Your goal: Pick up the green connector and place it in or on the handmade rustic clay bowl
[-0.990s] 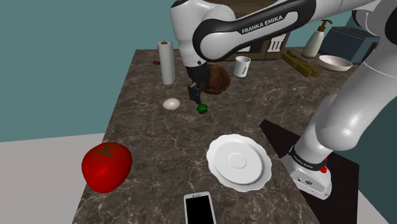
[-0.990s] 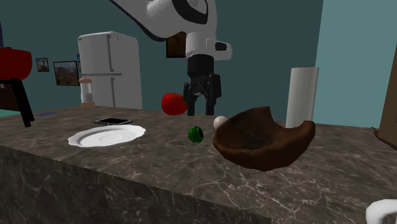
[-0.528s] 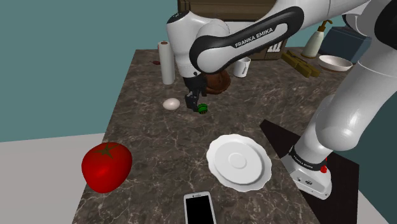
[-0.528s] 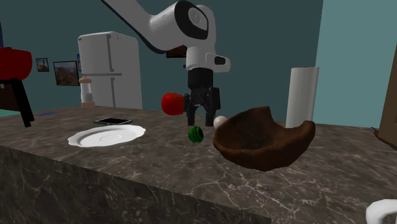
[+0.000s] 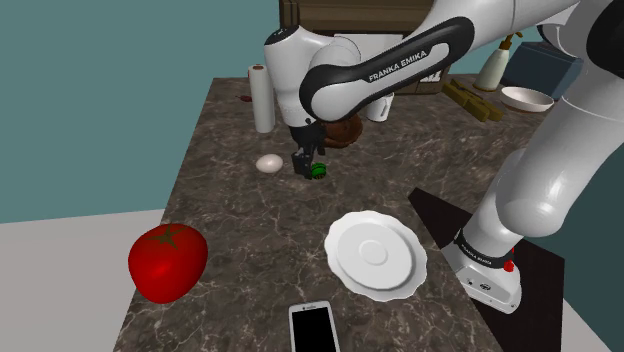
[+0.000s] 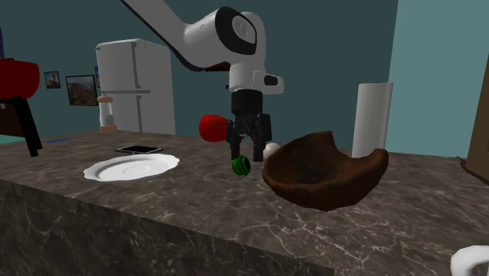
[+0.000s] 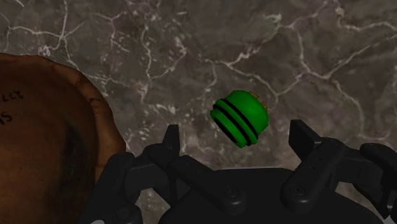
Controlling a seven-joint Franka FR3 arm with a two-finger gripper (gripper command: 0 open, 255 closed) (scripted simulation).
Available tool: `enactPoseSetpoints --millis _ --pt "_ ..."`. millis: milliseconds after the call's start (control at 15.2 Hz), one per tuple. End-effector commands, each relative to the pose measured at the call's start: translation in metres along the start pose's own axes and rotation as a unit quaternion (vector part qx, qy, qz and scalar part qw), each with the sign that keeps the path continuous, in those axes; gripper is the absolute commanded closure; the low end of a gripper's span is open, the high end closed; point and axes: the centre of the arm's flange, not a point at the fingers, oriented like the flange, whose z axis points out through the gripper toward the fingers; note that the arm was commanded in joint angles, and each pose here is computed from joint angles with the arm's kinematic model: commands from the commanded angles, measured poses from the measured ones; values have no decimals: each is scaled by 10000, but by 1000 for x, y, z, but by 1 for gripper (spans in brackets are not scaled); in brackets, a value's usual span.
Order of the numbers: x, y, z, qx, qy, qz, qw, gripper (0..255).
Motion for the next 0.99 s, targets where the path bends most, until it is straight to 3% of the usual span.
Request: enactPoseSetpoints --millis 0,66,660,924 --pt "0 0 0 0 0 0 10000 0" --pt "0 0 0 0 0 0 10000 255" --pt "0 0 0 0 0 0 10000 255" --pt "-3 4 -20 0 0 0 10000 255"
